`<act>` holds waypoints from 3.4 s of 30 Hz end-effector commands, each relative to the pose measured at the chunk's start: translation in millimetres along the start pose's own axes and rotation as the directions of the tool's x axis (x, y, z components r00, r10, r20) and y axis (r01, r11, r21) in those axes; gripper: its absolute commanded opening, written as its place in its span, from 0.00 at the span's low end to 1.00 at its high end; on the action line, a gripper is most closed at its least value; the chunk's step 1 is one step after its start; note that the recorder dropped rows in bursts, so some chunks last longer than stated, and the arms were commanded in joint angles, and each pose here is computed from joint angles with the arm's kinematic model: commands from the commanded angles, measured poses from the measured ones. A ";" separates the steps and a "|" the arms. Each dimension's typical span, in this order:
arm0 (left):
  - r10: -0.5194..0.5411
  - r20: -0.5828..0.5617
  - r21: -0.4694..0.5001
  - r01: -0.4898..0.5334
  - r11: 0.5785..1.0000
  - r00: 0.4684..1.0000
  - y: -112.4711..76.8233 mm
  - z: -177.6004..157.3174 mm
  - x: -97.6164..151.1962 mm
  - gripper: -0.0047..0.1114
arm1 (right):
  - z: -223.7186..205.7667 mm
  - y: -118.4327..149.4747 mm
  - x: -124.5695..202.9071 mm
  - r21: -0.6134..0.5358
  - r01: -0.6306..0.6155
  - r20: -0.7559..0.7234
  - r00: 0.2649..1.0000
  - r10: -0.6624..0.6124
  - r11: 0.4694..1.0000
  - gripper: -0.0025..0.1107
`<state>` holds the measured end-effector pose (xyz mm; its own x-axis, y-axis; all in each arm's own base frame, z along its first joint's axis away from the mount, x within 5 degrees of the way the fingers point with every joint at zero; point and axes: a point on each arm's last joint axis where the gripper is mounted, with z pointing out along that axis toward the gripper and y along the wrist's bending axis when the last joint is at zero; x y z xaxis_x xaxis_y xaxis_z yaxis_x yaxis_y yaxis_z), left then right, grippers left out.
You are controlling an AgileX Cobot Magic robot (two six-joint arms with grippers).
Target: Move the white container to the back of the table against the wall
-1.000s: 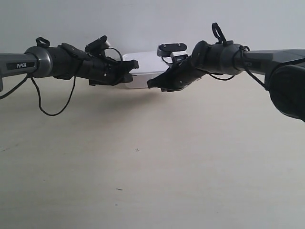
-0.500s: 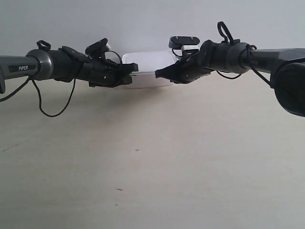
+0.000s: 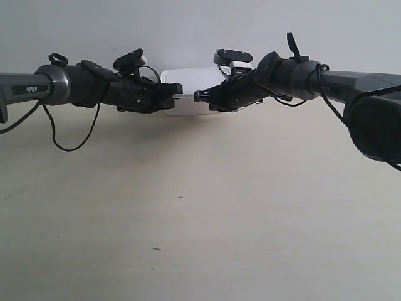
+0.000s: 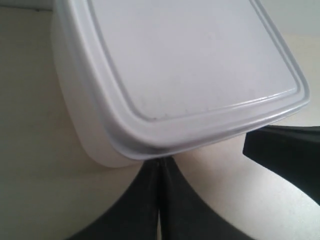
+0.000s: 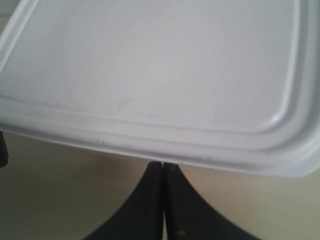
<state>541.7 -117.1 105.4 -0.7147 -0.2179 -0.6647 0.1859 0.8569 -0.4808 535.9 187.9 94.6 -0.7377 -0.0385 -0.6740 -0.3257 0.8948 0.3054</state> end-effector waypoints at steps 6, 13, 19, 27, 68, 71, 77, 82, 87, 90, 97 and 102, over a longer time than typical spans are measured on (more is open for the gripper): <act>-0.037 0.047 0.019 0.036 0.999 0.998 4.8 0.1 -14.5 0.04 | -4.9 -5.0 -19.3 0.048 0.001 0.151 0.989 -0.008 0.999 0.02; -0.041 0.038 0.013 0.040 0.999 0.998 8.2 3.9 -10.2 0.04 | -3.4 -5.7 -17.8 0.049 0.000 0.147 0.989 -0.007 0.999 0.02; -0.018 0.026 0.014 0.018 1.000 0.999 8.3 1.2 -11.7 0.04 | -3.1 -4.7 -15.3 0.039 0.008 0.120 0.993 -0.013 0.999 0.02; -0.024 -0.043 0.004 0.024 1.000 0.999 12.7 -5.8 -10.0 0.04 | -4.0 -3.1 -11.4 0.029 0.042 0.064 0.997 -0.044 0.999 0.02; -0.043 -0.058 -0.168 0.032 0.985 0.997 -22.6 -97.9 42.2 0.04 | -83.7 13.5 44.5 0.141 0.050 -0.006 0.999 -0.050 0.989 0.02; -0.015 -0.063 -0.180 0.003 0.984 0.998 -41.9 -115.3 57.5 0.04 | -108.5 15.8 52.0 0.162 0.032 0.008 0.999 -0.034 0.986 0.02; 0.046 -0.076 -0.196 -0.060 0.979 0.996 -81.4 -155.5 100.6 0.04 | -170.2 25.6 65.5 0.182 0.033 0.039 0.998 -0.040 0.983 0.02; 0.119 -0.095 -0.136 -0.131 0.982 0.988 -109.7 -196.0 127.5 0.04 | -227.2 36.0 73.8 0.189 0.046 0.109 0.992 -0.068 0.981 0.02; 0.145 -0.070 -0.090 -0.151 0.984 0.987 -120.5 -233.9 138.5 0.04 | -276.0 41.0 85.3 0.216 0.041 0.221 0.971 -0.090 0.975 0.02; 0.151 -0.031 -0.067 -0.153 0.986 0.988 -124.1 -255.0 138.1 0.04 | -300.7 45.0 89.4 0.219 0.039 0.282 0.954 -0.102 0.975 0.02; 0.158 0.034 -0.039 -0.157 0.987 0.987 -125.3 -289.8 143.1 0.04 | -351.3 55.9 108.1 0.182 0.051 0.357 0.927 -0.114 0.982 0.02; 0.148 0.038 -0.010 -0.148 0.989 0.988 -121.3 -311.4 158.2 0.04 | -385.9 65.3 134.4 0.118 0.079 0.363 0.925 -0.117 0.990 0.02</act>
<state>208.6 -114.2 236.0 -0.6556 -0.1016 -0.7483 0.2722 0.8925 -0.3597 208.2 73.1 281.0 -0.4338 0.0348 -0.9003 -0.2747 0.9466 0.1689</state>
